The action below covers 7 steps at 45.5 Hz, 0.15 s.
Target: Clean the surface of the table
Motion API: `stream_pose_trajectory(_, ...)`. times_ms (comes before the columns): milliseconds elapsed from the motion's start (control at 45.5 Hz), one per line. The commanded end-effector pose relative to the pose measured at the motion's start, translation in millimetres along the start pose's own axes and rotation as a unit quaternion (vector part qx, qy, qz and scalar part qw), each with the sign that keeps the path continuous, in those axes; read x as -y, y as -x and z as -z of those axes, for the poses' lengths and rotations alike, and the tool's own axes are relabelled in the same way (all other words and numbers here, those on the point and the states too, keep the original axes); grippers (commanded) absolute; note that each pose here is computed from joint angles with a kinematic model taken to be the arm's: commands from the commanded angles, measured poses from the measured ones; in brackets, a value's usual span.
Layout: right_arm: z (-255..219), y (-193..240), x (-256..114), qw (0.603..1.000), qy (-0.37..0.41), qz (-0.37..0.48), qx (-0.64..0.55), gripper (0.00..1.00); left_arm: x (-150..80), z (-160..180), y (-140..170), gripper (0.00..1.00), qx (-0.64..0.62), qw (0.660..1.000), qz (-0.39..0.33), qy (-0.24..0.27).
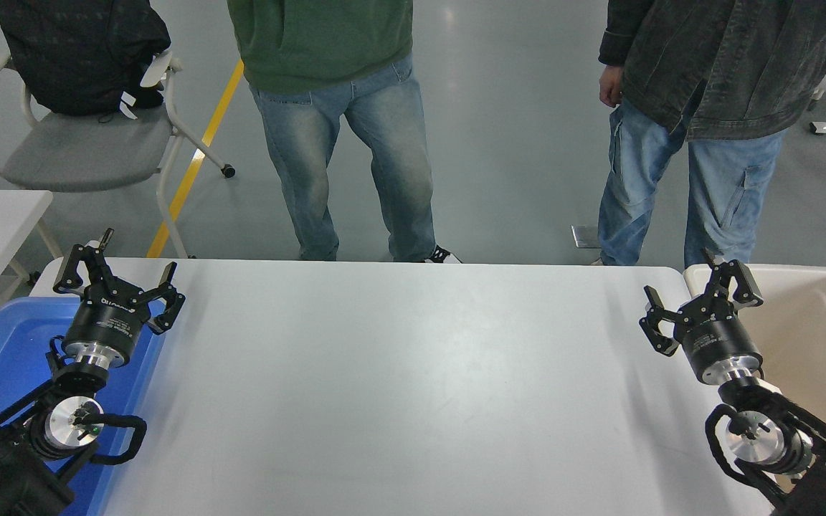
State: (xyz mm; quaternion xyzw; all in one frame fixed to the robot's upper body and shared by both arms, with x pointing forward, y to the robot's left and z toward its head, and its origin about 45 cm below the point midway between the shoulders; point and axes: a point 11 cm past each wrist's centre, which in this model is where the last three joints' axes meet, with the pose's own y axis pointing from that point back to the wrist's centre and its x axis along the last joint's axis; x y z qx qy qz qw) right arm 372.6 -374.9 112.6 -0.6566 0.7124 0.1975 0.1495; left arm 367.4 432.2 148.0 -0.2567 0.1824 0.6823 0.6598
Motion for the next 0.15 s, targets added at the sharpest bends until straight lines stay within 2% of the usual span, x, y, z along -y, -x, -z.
stream_pose_trajectory(0, 1.0, -5.8, 3.1, 1.000, -0.002, -0.009, -0.011, 1.00, 0.0, -0.1, -0.1, 0.99, 0.000, 1.000, 0.000, 0.000)
stream_pose_trajectory(132, 4.0, -7.2, 3.2, 1.000, -0.004, -0.009, -0.013, 1.00, 0.0, -0.1, -0.1, 0.99, 0.000, 1.000, 0.000, 0.000)
